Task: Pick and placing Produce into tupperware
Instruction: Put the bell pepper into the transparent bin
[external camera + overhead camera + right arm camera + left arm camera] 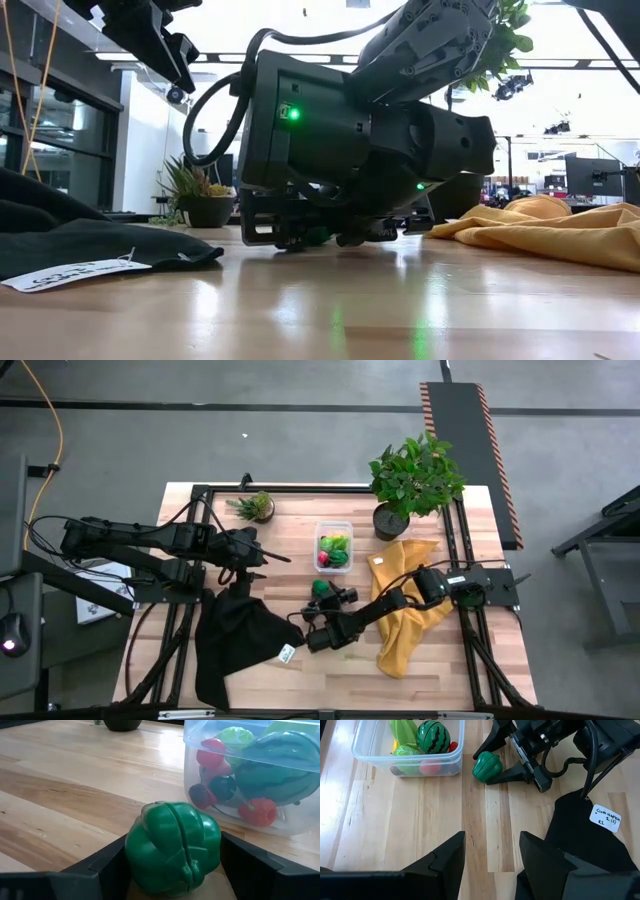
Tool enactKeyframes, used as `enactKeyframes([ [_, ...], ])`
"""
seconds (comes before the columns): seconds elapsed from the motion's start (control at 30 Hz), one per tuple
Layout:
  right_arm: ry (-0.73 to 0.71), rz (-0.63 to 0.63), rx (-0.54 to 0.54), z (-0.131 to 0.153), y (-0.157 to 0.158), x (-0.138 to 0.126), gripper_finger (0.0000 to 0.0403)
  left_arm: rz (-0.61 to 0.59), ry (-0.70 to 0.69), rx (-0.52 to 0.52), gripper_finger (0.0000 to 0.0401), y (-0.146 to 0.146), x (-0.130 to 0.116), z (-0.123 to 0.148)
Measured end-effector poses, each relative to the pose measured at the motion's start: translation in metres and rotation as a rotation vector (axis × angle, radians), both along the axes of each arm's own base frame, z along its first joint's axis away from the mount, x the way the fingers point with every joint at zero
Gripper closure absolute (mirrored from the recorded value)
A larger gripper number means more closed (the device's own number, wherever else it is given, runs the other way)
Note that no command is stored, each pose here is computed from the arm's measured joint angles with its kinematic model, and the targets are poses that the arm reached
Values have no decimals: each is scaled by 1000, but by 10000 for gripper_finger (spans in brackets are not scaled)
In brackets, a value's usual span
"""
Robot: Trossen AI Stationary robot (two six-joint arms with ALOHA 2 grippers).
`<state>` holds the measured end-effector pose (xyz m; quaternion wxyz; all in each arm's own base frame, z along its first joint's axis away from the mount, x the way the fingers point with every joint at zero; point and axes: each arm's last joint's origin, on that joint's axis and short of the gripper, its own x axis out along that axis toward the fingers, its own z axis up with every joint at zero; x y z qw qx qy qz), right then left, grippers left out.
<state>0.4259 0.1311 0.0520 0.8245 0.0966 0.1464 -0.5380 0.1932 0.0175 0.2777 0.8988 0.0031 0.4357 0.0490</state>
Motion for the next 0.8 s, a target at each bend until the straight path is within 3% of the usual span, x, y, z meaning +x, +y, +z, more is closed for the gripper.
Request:
enactKeyframes([
  [0.5, -6, 1, 10, 0, 0, 1, 188, 0, 0, 0, 224, 0, 0, 0],
  [0.8, -22, 4, 20, 0, 2, 2, 193, 0, 0, 0, 224, 0, 0, 0],
])
